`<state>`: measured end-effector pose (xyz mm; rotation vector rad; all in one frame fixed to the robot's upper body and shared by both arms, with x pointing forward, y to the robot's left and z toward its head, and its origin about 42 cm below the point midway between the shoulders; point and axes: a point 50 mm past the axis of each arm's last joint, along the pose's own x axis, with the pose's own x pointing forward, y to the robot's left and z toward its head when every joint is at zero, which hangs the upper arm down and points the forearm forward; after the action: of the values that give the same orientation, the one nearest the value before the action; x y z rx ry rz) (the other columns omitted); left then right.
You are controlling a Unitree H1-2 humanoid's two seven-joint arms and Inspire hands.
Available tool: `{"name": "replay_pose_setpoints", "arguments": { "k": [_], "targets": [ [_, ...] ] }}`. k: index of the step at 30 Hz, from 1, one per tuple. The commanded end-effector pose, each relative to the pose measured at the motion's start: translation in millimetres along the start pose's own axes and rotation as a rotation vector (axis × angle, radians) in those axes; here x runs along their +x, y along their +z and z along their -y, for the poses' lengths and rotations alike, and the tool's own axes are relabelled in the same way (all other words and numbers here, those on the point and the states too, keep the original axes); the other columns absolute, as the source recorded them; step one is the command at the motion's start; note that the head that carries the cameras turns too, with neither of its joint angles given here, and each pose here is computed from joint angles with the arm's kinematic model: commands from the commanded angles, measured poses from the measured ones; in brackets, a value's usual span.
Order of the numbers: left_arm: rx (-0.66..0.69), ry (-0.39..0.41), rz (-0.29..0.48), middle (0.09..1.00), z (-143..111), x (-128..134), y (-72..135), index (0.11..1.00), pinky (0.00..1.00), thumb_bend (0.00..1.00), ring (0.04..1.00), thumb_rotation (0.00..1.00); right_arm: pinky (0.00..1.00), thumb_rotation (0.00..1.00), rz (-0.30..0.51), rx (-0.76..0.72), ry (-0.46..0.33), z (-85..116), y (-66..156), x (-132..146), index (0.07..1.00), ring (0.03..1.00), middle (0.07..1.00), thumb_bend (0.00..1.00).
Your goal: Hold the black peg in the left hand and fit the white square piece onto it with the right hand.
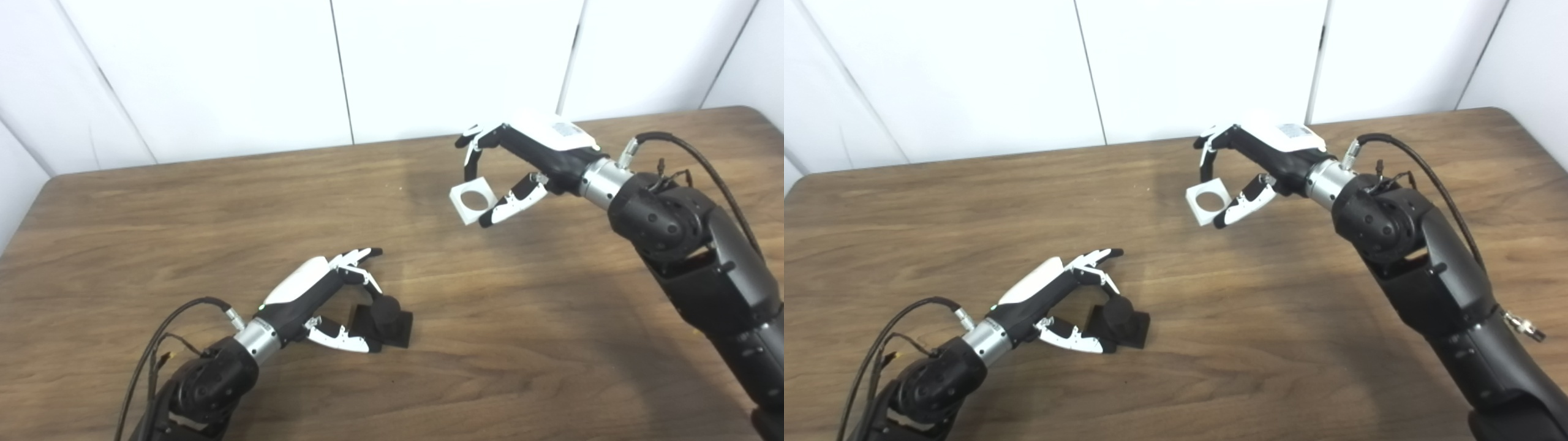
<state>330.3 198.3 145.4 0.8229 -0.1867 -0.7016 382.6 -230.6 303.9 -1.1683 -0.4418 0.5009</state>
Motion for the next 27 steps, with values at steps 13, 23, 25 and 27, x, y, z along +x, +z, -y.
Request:
{"name": "replay_pose_setpoints", "arguments": {
  "k": [13,23,25,27],
  "targets": [
    [0.043,-0.032,-0.027,0.986,5.1,7.2,1.5,0.492,1.00,0.52,1.000,0.07,0.73,0.13,0.179,0.029,0.015,0.0,45.5,-1.1,0.482,0.882,0.808,0.52],
    [0.041,-0.026,-0.019,0.986,6.4,8.1,1.7,0.492,1.00,0.52,1.000,0.07,0.75,0.14,0.252,0.059,0.062,-16.2,66.5,3.9,0.481,0.873,0.802,0.52],
    [0.041,-0.027,-0.022,0.986,6.4,8.3,2.7,0.492,1.00,0.52,1.000,0.07,0.78,0.14,0.259,0.067,0.070,-19.6,70.1,4.4,0.481,0.875,0.800,0.52],
    [0.041,-0.029,-0.025,0.988,6.6,8.5,3.5,0.492,1.00,0.52,1.000,0.07,0.81,0.14,0.264,0.074,0.081,-23.1,74.5,4.3,0.481,0.879,0.800,0.52]
  ]
}}
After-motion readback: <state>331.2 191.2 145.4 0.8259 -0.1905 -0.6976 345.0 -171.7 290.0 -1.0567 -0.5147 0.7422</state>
